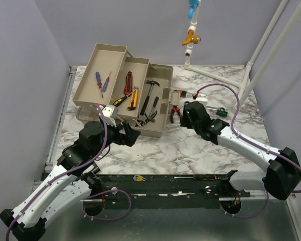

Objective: Pack the tool kit

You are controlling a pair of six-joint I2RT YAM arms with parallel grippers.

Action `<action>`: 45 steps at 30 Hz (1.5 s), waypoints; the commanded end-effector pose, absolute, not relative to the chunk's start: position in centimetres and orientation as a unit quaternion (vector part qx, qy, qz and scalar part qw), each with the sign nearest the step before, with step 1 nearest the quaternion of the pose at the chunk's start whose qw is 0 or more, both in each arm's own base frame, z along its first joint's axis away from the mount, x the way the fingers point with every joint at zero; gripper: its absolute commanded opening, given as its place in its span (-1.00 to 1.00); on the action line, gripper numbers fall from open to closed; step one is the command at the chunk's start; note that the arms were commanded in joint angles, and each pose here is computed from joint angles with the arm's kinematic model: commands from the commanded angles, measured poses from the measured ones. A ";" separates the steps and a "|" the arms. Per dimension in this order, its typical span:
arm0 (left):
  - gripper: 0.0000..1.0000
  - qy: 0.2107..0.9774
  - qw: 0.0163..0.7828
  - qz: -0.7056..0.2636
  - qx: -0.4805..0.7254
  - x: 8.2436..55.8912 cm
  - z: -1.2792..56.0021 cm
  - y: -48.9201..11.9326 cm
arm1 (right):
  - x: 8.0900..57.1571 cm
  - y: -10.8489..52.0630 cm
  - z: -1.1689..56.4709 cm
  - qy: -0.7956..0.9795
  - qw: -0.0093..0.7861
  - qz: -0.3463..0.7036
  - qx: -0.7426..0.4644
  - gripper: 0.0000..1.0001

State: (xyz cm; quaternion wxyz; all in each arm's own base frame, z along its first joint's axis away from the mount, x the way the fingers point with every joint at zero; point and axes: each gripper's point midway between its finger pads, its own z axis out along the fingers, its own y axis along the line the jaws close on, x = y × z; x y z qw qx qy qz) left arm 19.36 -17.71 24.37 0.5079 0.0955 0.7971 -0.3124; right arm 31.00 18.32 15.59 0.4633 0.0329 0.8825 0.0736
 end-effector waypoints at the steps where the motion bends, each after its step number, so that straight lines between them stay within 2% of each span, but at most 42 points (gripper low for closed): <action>1: 0.97 0.779 0.502 -0.352 0.131 19.1 25.7 -19.7 | 30.5 16.9 12.4 0.897 0.436 0.068 0.031 0.07; 12: 0.97 0.776 0.543 -0.296 0.123 18.7 28.7 -16.4 | 35.4 20.1 6.9 0.902 0.410 0.133 0.030 0.00; 24: 0.97 0.774 0.597 -0.182 0.103 18.9 30.1 -10.9 | 38.8 18.9 3.5 0.918 0.393 0.033 0.044 -0.08; 29: 0.97 0.768 0.608 -0.179 0.098 18.8 30.5 -10.4 | 39.5 17.9 2.9 0.919 0.389 -0.008 0.056 -0.22; 34: 0.97 0.765 0.612 -0.181 0.093 18.7 30.3 -10.3 | 39.2 17.2 1.8 0.924 0.377 -0.030 0.057 -0.24; 36: 0.97 0.765 0.611 -0.180 0.091 18.7 30.0 -10.3 | 39.0 17.0 1.7 0.924 0.375 -0.033 0.059 -0.32; 40: 0.97 0.765 0.612 -0.178 0.088 18.8 29.8 -10.1 | 38.7 15.9 3.2 0.914 0.392 -0.044 0.093 -0.92; 45: 0.97 0.765 0.615 -0.173 0.088 18.7 29.8 -9.8 | 37.7 14.6 6.6 0.898 0.426 -0.037 0.106 -0.94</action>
